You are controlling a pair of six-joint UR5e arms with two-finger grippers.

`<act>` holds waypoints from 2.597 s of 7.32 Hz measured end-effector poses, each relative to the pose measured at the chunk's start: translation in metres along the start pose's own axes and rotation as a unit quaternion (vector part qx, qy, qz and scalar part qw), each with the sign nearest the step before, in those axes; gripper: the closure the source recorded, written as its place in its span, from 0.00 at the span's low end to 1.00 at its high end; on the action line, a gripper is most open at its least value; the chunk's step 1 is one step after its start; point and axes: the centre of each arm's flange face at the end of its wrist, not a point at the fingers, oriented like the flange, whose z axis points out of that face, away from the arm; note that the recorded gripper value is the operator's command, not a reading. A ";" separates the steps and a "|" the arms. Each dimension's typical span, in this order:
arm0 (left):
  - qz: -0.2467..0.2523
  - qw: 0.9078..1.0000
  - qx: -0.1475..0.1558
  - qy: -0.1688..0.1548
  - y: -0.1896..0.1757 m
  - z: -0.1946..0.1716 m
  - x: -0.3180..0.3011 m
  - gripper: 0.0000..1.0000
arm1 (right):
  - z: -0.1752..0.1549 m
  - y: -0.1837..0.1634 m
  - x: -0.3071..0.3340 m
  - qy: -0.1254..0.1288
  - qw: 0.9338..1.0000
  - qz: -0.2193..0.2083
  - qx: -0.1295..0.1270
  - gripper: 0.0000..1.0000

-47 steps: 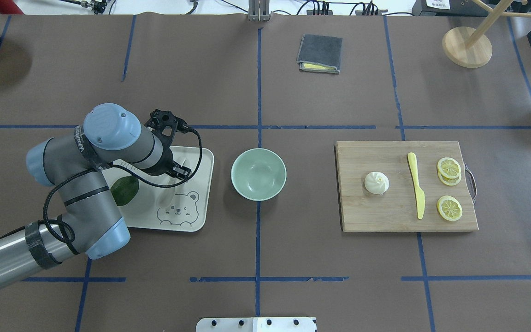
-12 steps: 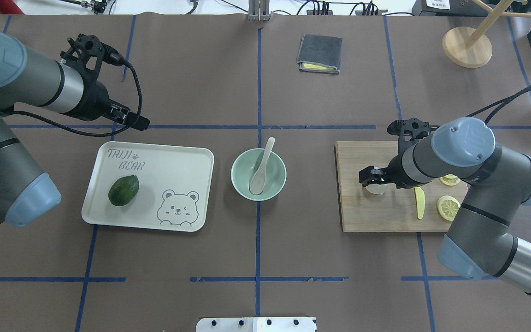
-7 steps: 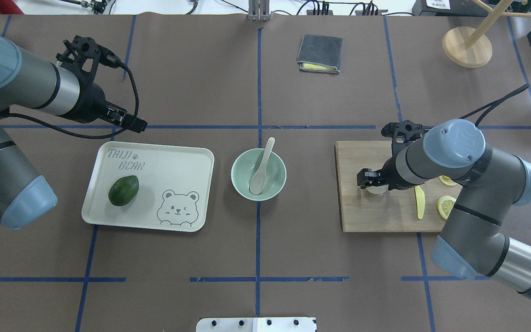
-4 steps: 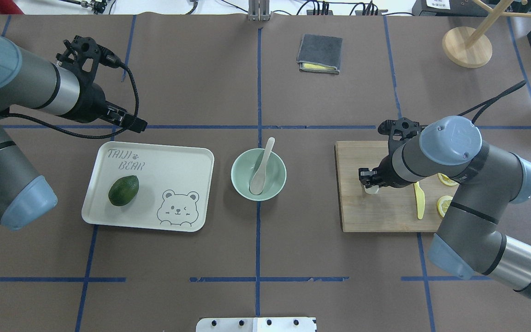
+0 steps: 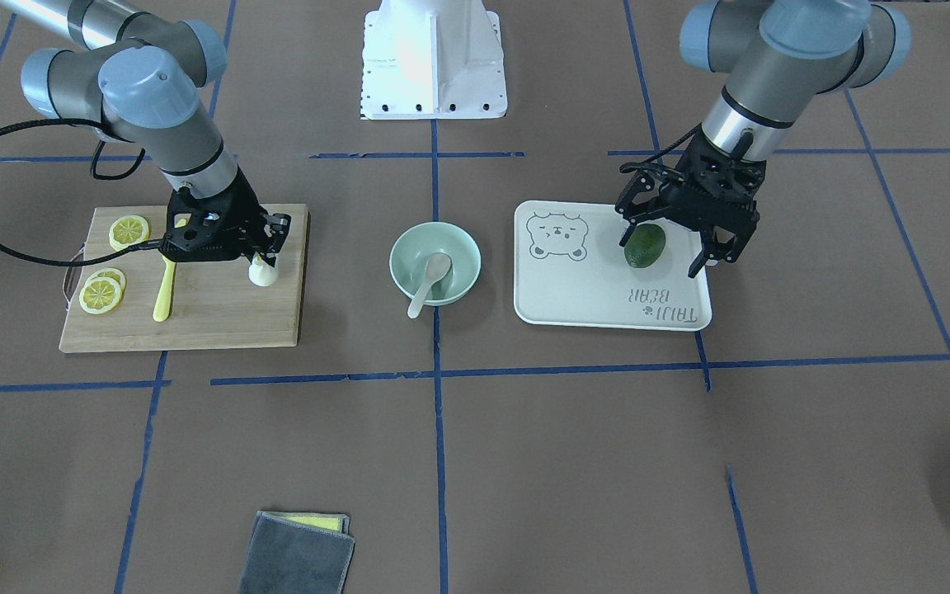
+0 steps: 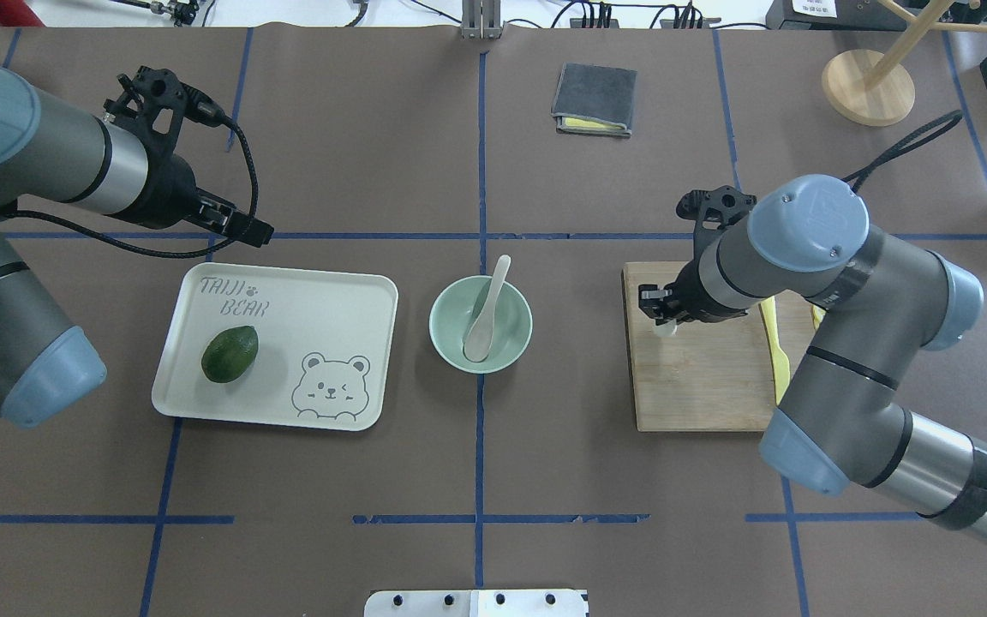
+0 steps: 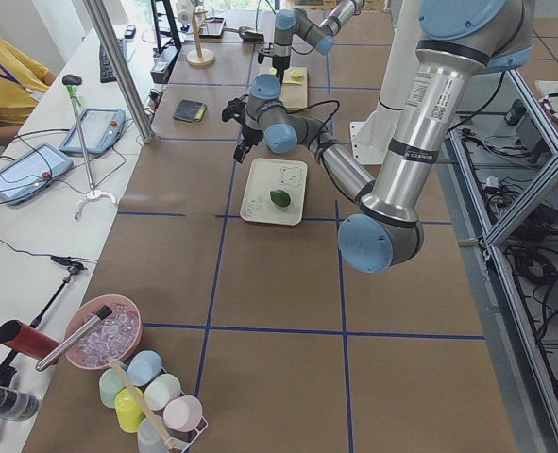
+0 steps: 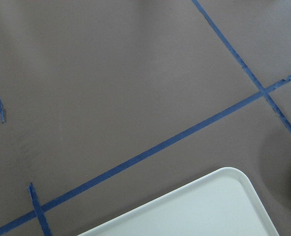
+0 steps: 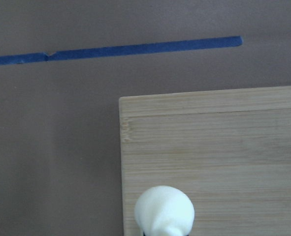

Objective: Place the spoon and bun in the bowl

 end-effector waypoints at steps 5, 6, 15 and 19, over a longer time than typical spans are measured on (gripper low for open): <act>-0.004 1.000 -0.002 -0.004 0.009 -0.004 -0.008 0.00 | -0.028 -0.019 -0.156 -0.042 0.993 0.107 0.010 0.64; -0.004 1.000 -0.002 -0.004 0.009 -0.004 -0.009 0.00 | -0.026 -0.011 -0.176 -0.046 0.992 0.114 0.012 0.49; -0.009 1.000 -0.007 -0.012 0.018 -0.006 -0.024 0.00 | -0.021 0.016 -0.183 -0.050 0.991 0.120 0.020 0.00; 0.048 0.996 -0.024 -0.068 0.059 -0.076 -0.198 0.00 | -0.071 -0.044 0.020 -0.027 0.998 0.053 0.000 0.00</act>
